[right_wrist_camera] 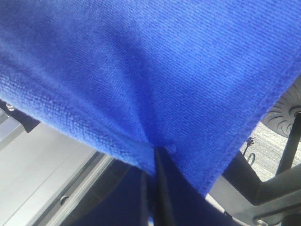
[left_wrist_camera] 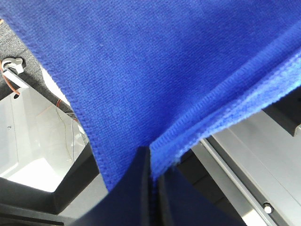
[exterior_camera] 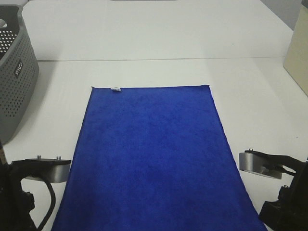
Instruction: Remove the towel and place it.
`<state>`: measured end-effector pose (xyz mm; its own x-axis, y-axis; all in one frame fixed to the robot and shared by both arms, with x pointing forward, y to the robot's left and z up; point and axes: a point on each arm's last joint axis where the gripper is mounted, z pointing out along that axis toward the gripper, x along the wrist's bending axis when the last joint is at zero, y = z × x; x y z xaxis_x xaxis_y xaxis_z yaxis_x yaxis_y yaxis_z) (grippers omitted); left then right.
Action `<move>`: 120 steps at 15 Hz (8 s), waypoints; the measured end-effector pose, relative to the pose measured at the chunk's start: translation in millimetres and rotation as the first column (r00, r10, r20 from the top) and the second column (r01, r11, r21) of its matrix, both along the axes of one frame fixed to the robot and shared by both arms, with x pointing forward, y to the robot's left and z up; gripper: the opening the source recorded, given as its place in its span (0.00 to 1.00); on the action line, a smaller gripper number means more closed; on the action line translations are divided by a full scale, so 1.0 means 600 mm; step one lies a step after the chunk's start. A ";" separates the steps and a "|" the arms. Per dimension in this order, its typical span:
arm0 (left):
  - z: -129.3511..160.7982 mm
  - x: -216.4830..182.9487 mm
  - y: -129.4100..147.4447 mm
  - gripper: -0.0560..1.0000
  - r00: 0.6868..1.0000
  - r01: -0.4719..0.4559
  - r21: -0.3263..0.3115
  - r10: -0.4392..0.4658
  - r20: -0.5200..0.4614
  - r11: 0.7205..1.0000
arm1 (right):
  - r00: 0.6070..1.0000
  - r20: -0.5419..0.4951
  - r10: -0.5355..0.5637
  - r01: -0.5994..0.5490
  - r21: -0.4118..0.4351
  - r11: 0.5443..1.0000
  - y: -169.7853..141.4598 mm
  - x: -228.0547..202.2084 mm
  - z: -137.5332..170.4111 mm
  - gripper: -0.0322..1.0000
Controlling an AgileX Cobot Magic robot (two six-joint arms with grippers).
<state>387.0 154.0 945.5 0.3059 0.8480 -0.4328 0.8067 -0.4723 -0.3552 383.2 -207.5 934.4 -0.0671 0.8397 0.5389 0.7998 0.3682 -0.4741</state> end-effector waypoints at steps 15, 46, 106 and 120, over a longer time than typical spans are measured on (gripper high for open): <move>-0.076 0.009 -0.007 0.05 0.984 0.047 0.072 -0.034 -0.174 0.996 | 0.993 -0.119 -0.015 0.013 -0.020 1.000 0.004 0.007 -0.033 0.05; 0.114 0.177 -0.019 0.58 0.902 0.014 0.095 -0.053 0.428 0.995 | 0.858 0.479 -0.184 0.182 0.051 0.982 -0.013 0.199 0.179 0.74; -0.131 0.596 0.076 0.58 0.786 -0.405 -0.302 0.498 0.366 0.863 | 0.842 0.409 -0.351 0.267 0.248 0.931 -0.051 0.577 -0.110 0.71; -0.148 0.600 0.018 0.06 0.778 -0.309 -0.336 0.439 0.449 0.890 | 0.799 0.538 -0.269 0.215 0.162 0.963 -0.011 0.586 -0.128 0.05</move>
